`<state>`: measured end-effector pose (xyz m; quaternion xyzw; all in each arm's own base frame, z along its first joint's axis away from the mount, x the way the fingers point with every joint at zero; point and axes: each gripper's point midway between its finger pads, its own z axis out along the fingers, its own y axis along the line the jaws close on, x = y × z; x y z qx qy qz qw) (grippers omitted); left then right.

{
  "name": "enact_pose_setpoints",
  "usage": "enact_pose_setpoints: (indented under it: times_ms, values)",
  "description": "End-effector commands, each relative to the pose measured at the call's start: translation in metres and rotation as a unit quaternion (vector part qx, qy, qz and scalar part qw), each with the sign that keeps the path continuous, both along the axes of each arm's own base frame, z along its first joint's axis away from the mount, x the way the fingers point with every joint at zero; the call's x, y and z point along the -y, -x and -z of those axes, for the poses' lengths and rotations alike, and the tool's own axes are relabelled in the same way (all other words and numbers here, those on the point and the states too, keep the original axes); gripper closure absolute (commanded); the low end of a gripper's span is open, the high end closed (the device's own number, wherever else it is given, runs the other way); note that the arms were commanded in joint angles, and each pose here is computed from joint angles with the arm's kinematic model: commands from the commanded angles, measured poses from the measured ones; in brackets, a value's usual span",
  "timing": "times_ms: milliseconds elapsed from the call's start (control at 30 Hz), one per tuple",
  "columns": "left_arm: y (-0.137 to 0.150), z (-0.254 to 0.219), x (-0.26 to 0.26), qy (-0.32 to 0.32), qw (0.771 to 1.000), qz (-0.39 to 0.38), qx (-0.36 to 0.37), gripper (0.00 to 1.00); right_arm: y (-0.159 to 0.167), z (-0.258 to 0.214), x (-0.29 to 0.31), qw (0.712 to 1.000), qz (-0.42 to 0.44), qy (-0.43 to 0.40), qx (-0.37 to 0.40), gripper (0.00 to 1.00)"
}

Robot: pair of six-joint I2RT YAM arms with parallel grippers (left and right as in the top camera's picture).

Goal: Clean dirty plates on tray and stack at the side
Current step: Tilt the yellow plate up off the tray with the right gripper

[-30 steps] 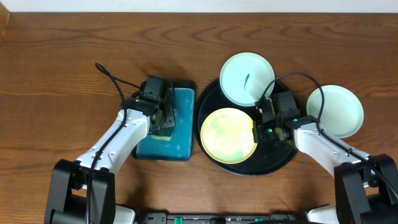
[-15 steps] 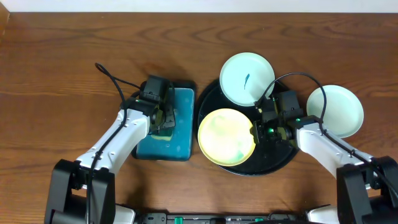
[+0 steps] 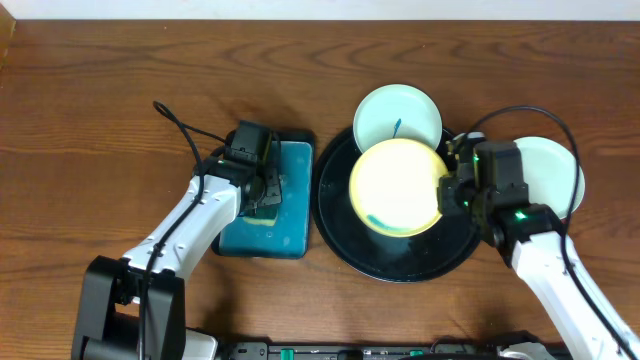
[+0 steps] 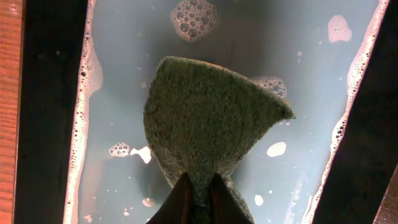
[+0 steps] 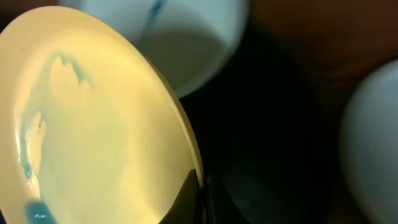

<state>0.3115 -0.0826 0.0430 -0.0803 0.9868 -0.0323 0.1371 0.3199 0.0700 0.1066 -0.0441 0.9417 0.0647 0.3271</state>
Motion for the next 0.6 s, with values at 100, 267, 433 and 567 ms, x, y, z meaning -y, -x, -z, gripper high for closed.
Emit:
enact_pose_setpoints:
  times_ms: [100, 267, 433, 567]
  values:
    - [0.001, 0.002, -0.003, -0.005, 1.000, -0.002, -0.003, 0.93, 0.001, -0.024, 0.038, 0.989, 0.076, 0.115, 0.052, 0.99]
    - [0.001, 0.002, -0.003, -0.005, 1.000, -0.002, -0.002, 0.93, 0.005, -0.029, 0.035, 0.980, 0.060, 0.181, 0.064, 0.99]
    - [0.001, 0.002, -0.003, -0.005, 1.000, -0.002, -0.003, 0.92, 0.007, -0.041, 0.021, 0.965, 0.038, 0.239, 0.096, 0.99]
    - [0.001, 0.002, -0.003, -0.005, 1.000, -0.002, -0.002, 0.92, 0.009, -0.052, 0.010, 0.950, 0.019, 0.287, 0.123, 0.99]
